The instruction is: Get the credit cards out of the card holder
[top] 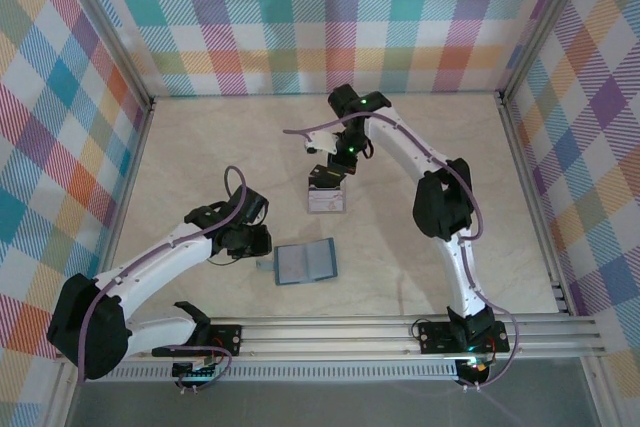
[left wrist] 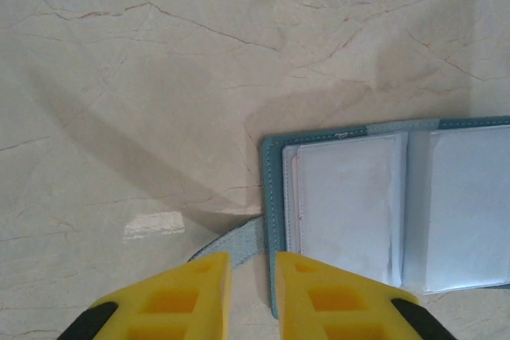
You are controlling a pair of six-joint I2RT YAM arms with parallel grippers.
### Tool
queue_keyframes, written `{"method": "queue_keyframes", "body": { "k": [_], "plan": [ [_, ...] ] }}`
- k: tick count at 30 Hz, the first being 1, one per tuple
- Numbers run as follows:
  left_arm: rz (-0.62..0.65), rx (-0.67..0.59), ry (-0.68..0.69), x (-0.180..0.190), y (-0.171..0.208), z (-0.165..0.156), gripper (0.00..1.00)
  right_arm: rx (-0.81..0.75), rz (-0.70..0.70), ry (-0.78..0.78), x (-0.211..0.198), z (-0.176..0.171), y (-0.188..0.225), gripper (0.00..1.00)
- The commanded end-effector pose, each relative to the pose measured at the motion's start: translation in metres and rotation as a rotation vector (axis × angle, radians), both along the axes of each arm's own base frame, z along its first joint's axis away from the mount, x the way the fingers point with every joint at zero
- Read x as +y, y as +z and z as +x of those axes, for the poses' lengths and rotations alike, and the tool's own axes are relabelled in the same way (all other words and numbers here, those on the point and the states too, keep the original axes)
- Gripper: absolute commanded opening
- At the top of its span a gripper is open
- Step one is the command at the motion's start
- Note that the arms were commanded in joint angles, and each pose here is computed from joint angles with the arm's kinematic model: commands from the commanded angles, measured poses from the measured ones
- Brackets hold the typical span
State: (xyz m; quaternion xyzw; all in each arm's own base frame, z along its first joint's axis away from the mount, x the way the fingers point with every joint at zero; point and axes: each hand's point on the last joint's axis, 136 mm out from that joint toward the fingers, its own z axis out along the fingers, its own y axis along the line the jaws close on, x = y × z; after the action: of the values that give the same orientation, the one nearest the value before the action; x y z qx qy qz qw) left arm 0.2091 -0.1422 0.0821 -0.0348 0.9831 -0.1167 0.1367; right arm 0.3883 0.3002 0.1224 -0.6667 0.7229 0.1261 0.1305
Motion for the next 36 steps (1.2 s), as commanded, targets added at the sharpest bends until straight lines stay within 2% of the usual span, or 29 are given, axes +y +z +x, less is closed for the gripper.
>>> {"method": "queue_keyframes", "body": {
  "k": [1,9,12,14,19,25,29,33,36],
  "plan": [
    [0.026,0.025,0.023,0.007,-0.003,-0.002,0.22,0.018,-0.014,0.05,-0.003,-0.005,-0.001,0.01],
    [0.025,0.031,0.021,0.004,-0.006,0.001,0.22,0.037,-0.025,0.065,0.001,-0.009,-0.011,0.08],
    [0.023,0.032,0.019,0.003,-0.006,0.001,0.22,-0.004,-0.027,0.043,0.004,0.001,-0.01,0.22],
    [0.026,0.03,0.019,0.004,-0.006,0.001,0.22,-0.054,-0.025,0.011,0.005,0.012,-0.006,0.25],
    [0.028,0.031,0.017,0.005,-0.006,0.0,0.22,-0.139,0.009,-0.031,0.009,0.025,0.007,0.27],
    [0.0,0.042,0.003,-0.001,-0.008,-0.001,0.21,-0.134,0.066,-0.074,0.015,0.017,0.023,0.27],
    [-0.015,0.061,-0.011,-0.006,-0.011,-0.002,0.18,-0.115,0.153,-0.178,0.024,0.01,0.038,0.27],
    [-0.055,0.102,-0.043,-0.017,-0.015,-0.004,0.14,-0.093,0.263,-0.379,0.028,0.009,0.058,0.31],
    [-0.072,0.136,-0.058,-0.022,-0.019,-0.008,0.11,-0.011,0.357,-0.506,0.032,-0.004,0.067,0.31]
  ]
}}
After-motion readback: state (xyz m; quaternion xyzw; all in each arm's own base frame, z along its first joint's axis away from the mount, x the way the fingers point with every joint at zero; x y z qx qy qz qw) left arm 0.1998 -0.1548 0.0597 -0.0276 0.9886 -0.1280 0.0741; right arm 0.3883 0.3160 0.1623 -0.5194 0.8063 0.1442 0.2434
